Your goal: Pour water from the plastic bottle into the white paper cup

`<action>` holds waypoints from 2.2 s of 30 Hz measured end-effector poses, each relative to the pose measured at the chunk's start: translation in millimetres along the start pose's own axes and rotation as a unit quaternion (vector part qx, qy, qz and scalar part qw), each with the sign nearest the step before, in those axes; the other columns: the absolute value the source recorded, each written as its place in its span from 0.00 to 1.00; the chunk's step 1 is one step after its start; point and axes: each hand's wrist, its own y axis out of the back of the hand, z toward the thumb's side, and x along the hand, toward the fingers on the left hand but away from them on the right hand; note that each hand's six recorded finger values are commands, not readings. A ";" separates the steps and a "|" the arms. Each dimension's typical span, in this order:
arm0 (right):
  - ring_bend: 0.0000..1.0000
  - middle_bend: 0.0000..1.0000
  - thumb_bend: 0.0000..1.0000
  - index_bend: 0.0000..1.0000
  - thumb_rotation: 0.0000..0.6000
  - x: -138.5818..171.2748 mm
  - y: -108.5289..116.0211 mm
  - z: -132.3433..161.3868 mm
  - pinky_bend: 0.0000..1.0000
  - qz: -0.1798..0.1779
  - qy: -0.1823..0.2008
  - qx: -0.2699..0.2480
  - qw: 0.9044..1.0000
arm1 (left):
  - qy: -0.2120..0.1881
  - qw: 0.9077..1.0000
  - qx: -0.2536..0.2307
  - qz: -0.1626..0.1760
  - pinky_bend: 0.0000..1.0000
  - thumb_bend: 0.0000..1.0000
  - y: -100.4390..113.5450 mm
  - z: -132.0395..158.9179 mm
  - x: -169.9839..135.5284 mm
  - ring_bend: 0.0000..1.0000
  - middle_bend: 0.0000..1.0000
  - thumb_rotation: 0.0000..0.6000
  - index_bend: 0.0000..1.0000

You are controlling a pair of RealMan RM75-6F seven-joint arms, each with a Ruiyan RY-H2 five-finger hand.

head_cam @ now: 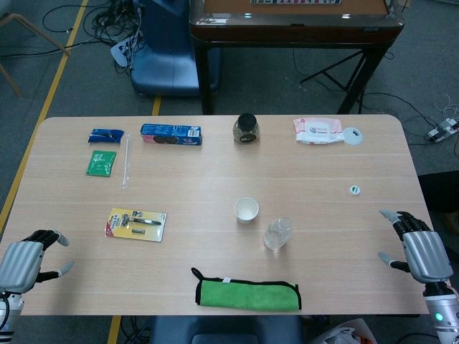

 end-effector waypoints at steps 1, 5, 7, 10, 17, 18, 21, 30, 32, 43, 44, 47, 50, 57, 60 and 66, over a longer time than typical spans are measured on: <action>0.19 0.27 0.05 0.19 1.00 -0.4 -0.4 0.4 0.33 0.001 0.001 0.002 1.000 | 0.000 1.000 0.002 0.000 0.55 0.14 -0.4 -0.4 -0.2 0.34 0.43 1.00 0.49; 0.19 0.27 0.05 0.19 1.00 -2.2 -5.7 4.5 0.33 0.008 0.007 0.007 1.000 | 0.003 1.000 0.001 0.004 0.55 0.14 1.3 -1.5 0.1 0.34 0.43 1.00 0.49; 0.19 0.27 0.05 0.19 1.00 -3.1 -9.2 5.6 0.33 0.013 0.009 0.007 1.000 | 0.005 1.000 0.000 0.004 0.55 0.14 1.5 -2.1 0.0 0.34 0.43 1.00 0.49; 0.19 0.26 0.05 0.19 1.00 -4.7 -12.9 8.4 0.33 0.014 0.014 0.010 1.000 | 0.007 1.000 -0.002 0.001 0.55 0.14 0.4 -2.6 -0.1 0.34 0.43 1.00 0.49; 0.19 0.24 0.01 0.19 1.00 -14.3 -23.3 19.3 0.32 0.010 0.036 -0.022 0.999 | 0.003 1.000 0.005 -0.009 0.55 0.14 -3.3 0.2 -1.7 0.34 0.43 1.00 0.50; 0.19 0.24 0.00 0.19 1.00 -17.3 -25.3 22.3 0.30 0.012 0.041 -0.027 0.999 | 0.004 1.000 0.004 -0.010 0.55 0.14 -3.4 -0.2 -1.7 0.34 0.43 1.00 0.50; 0.18 0.24 0.00 0.19 1.00 -27.6 -33.2 35.6 0.27 0.016 0.062 -0.046 0.997 | 0.009 1.000 0.000 -0.012 0.55 0.14 -3.3 -1.4 -1.5 0.34 0.43 1.00 0.50; 0.18 0.24 0.00 0.19 1.00 -54.3 -61.0 79.9 0.26 0.034 0.121 -0.103 0.987 | 0.016 1.000 0.001 -0.018 0.55 0.14 -4.8 -4.7 -2.4 0.34 0.43 1.00 0.50; 0.18 0.24 0.00 0.19 1.00 -58.2 -67.7 90.2 0.26 0.041 0.135 -0.118 0.983 | 0.017 1.000 0.002 -0.020 0.55 0.14 -5.4 -5.6 -2.8 0.34 0.43 1.00 0.50; 0.18 0.24 0.00 0.19 1.00 -70.3 -96.4 129.9 0.26 0.061 0.184 -0.172 0.966 | 0.022 1.000 0.002 -0.020 0.55 0.14 -4.4 -7.9 -5.3 0.34 0.43 1.00 0.50; 0.18 0.24 0.00 0.19 1.00 -71.8 -99.1 132.5 0.26 0.062 0.186 -0.178 0.964 | 0.022 1.000 0.002 -0.020 0.55 0.14 -4.5 -8.0 -5.4 0.34 0.43 1.00 0.50; 0.18 0.24 0.00 0.19 1.00 -75.6 -104.5 136.8 0.26 0.063 0.190 -0.192 0.961 | 0.022 1.000 0.004 -0.020 0.55 0.14 -4.7 -7.9 -5.3 0.34 0.43 1.00 0.50; 0.18 0.24 0.00 0.19 1.00 -80.1 -109.3 140.3 0.26 0.065 0.192 -0.201 0.958 | 0.020 1.000 0.006 -0.021 0.55 0.14 -5.5 -7.1 -5.2 0.34 0.43 1.00 0.50; 0.18 0.24 0.00 0.19 1.00 -92.1 -117.0 152.7 0.26 0.073 0.199 -0.220 0.952 | 0.020 1.000 0.007 -0.023 0.55 0.14 -6.6 -6.7 -4.9 0.34 0.43 1.00 0.50; 0.18 0.24 0.00 0.19 1.00 -95.8 -120.6 157.8 0.26 0.082 0.200 -0.231 0.949 | 0.020 1.000 0.007 -0.023 0.55 0.14 -6.7 -6.7 -4.8 0.34 0.43 1.00 0.50; 0.18 0.25 0.00 0.19 1.00 -102.4 -131.4 164.7 0.26 0.101 0.197 -0.241 0.945 | 0.020 1.000 0.007 -0.023 0.55 0.14 -6.0 -6.8 -5.3 0.34 0.43 1.00 0.50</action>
